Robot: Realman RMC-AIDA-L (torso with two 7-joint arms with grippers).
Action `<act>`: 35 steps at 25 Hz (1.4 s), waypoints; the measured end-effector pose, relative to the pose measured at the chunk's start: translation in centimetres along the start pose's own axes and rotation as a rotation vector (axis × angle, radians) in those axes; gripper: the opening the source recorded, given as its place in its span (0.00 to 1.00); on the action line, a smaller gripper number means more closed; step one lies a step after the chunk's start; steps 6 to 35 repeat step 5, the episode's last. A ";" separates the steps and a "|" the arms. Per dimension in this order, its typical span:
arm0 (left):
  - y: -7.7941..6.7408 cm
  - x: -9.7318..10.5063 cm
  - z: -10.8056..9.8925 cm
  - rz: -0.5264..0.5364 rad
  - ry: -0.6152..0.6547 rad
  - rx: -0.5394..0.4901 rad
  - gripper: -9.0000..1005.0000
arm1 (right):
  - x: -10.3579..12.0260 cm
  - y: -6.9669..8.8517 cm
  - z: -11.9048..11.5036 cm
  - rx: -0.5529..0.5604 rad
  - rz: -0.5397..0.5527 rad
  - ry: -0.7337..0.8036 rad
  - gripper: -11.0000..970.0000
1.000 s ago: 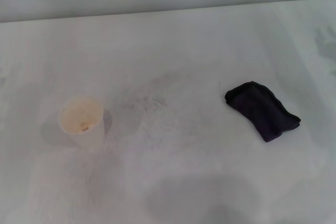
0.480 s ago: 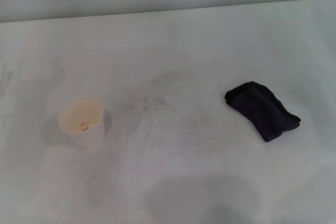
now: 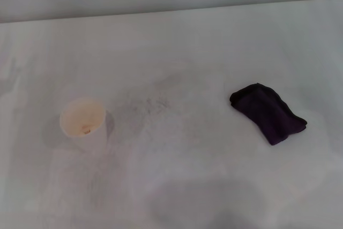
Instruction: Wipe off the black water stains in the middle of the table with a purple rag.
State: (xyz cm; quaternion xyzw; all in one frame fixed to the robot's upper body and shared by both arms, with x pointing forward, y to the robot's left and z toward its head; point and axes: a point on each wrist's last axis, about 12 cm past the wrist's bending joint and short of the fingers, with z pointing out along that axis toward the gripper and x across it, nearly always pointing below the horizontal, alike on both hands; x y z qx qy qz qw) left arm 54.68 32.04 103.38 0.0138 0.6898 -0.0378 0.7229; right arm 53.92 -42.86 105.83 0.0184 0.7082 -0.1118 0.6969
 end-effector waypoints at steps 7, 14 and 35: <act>0.3 -0.7 0.5 0.025 -0.027 0.017 0.86 | 0.2 0.9 -0.8 -0.032 -0.014 -0.043 0.77; 0.3 -0.7 0.5 0.025 -0.027 0.017 0.86 | 0.2 0.9 -0.8 -0.032 -0.014 -0.043 0.77; 0.3 -0.7 0.5 0.025 -0.027 0.017 0.86 | 0.2 0.9 -0.8 -0.032 -0.014 -0.043 0.77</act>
